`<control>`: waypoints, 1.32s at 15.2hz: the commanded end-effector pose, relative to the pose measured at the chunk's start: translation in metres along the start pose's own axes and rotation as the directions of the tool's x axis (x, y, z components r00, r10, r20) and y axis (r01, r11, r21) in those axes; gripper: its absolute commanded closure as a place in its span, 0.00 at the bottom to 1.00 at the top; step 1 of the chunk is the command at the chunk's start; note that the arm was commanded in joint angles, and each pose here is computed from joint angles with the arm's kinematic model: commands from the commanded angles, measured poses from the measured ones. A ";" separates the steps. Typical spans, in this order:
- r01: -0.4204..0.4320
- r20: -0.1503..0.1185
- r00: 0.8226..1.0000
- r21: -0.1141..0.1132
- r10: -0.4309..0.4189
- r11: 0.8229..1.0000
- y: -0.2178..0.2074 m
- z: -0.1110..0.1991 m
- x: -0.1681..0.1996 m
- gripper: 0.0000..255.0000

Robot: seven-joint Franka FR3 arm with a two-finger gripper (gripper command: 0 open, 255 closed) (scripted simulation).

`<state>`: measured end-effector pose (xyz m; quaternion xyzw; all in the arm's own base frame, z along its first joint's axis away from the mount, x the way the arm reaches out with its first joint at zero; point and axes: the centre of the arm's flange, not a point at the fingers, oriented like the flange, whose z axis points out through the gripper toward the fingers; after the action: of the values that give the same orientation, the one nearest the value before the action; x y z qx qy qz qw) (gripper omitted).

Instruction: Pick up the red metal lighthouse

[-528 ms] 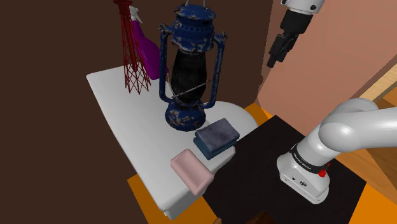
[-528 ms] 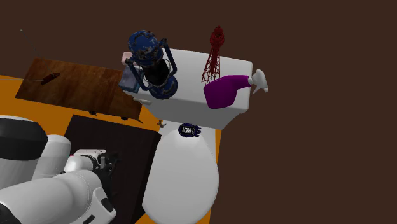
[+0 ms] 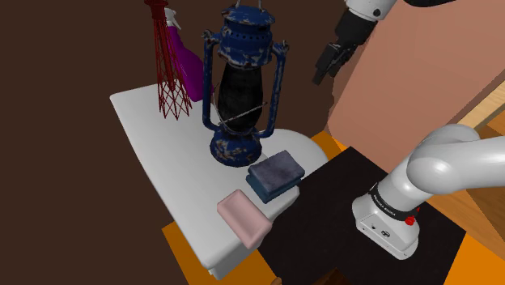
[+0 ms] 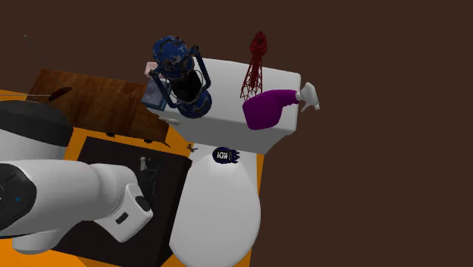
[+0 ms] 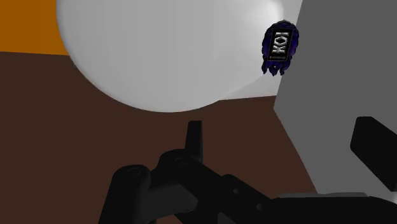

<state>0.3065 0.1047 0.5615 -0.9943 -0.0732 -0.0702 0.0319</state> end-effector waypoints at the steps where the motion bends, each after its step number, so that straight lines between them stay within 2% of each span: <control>1: 0.002 -0.064 0.998 -0.008 -0.003 1.000 -0.021 0.004 0.006 0.00; 5: 0.007 -0.182 0.983 -0.025 -0.011 1.000 -0.064 0.007 0.021 0.00; 10: 0.010 -0.326 0.945 -0.047 -0.025 0.999 -0.118 0.009 0.040 0.00; 15: 0.009 -0.462 0.886 -0.069 -0.040 0.998 -0.173 0.010 0.058 0.00; 20: 0.006 -0.587 0.807 -0.091 -0.058 0.996 -0.227 0.009 0.076 0.00</control>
<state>0.3460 0.3262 0.5731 -0.9285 -0.0733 -0.3639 0.0093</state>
